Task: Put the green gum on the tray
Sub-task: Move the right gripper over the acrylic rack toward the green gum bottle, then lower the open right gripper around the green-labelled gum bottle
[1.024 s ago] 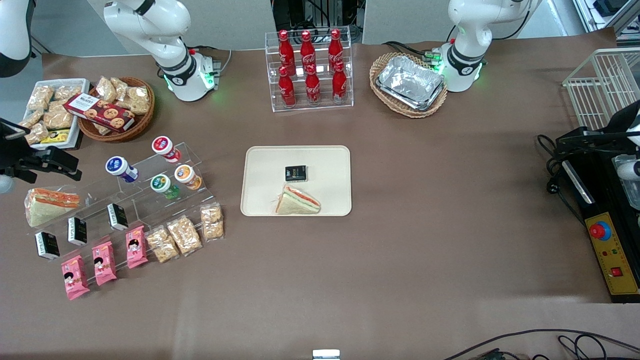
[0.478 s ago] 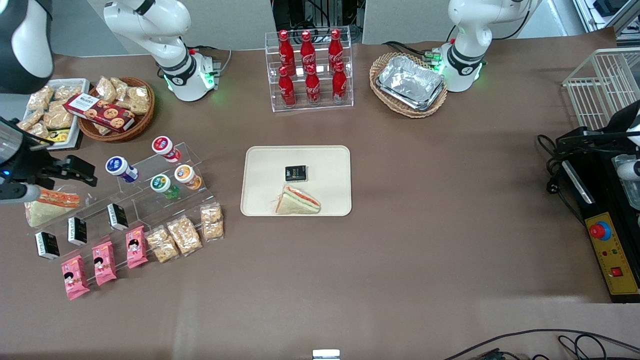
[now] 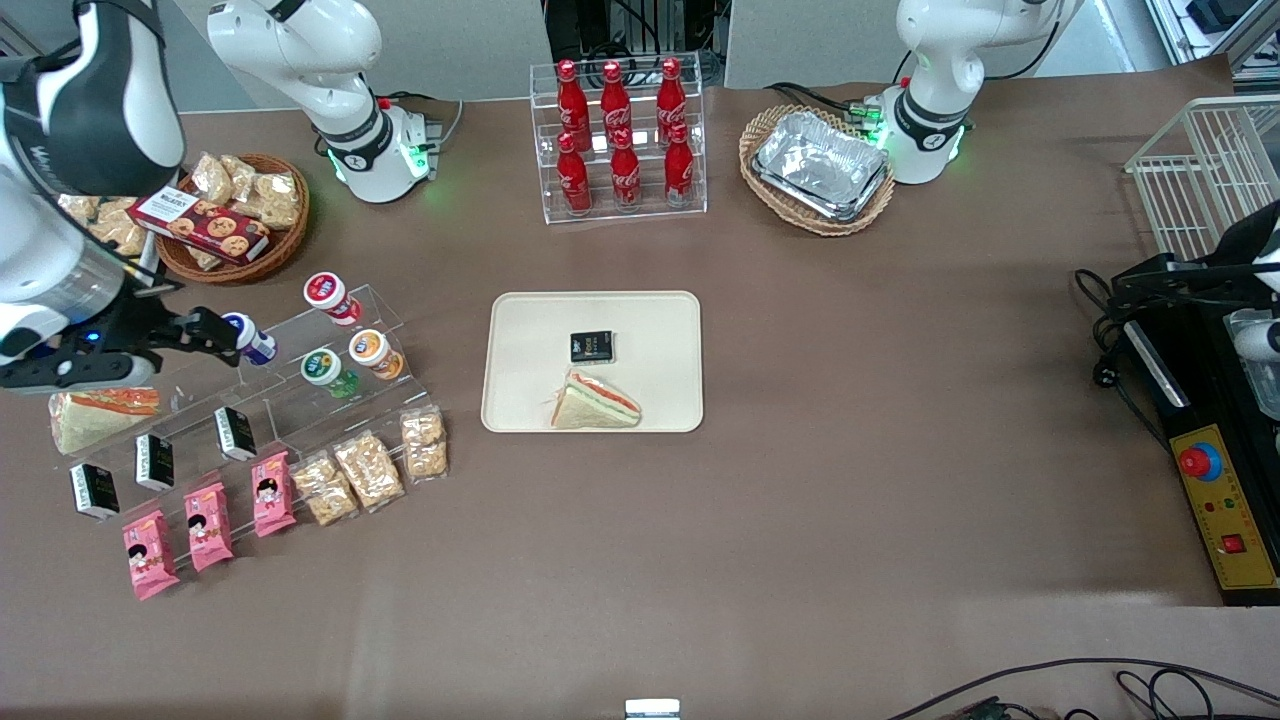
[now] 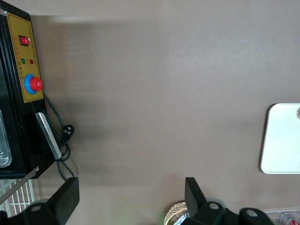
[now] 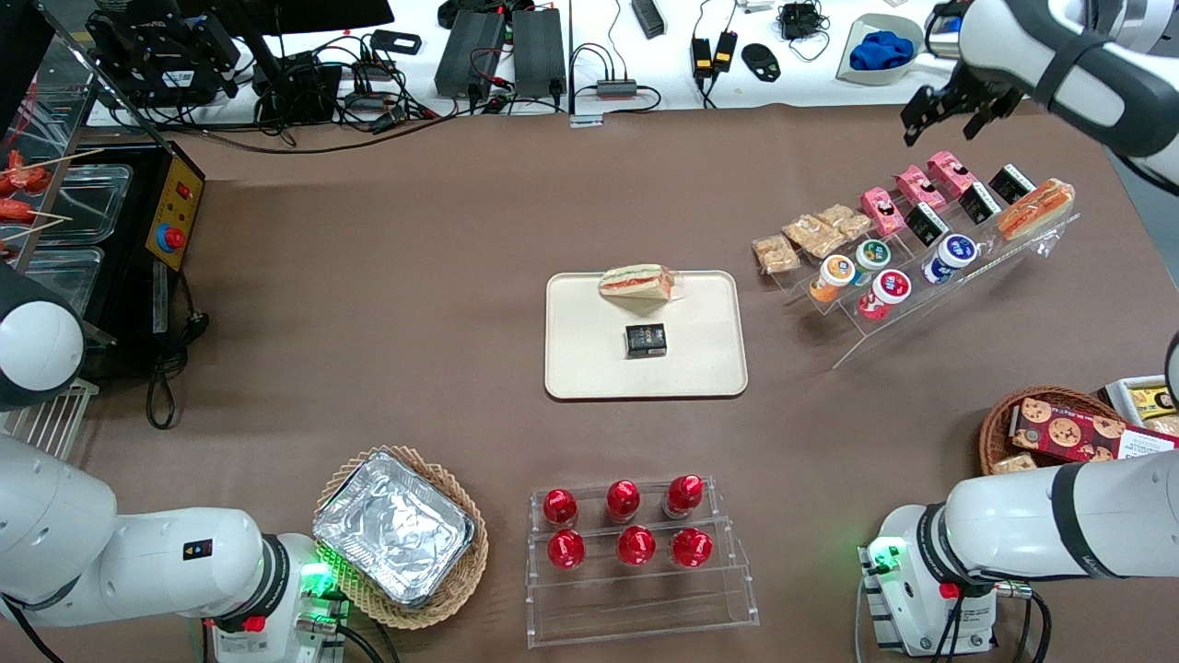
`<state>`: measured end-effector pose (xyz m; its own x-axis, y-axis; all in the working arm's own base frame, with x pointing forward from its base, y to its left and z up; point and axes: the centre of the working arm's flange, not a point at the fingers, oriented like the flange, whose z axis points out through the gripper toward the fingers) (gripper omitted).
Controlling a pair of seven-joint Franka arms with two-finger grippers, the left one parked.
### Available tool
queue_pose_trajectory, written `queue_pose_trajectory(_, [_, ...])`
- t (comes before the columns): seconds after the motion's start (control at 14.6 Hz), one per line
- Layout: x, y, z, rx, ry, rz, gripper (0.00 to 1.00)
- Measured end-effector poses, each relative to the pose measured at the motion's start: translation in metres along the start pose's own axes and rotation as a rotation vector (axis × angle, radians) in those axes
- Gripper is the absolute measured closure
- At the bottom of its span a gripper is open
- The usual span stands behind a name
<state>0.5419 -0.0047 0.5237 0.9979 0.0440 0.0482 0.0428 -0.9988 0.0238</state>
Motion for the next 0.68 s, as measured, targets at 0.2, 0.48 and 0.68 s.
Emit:
queue_pose_trajectory(0.2, [-0.021, -0.017, 0.035, -0.005, 0.017, -0.010, 0.00])
queue_pose_trajectory(0.48, [-0.042, -0.036, 0.075, -0.008, 0.022, 0.003, 0.00])
queue_pose_trajectory(0.68, [-0.051, -0.037, 0.099, -0.007, 0.040, 0.008, 0.00])
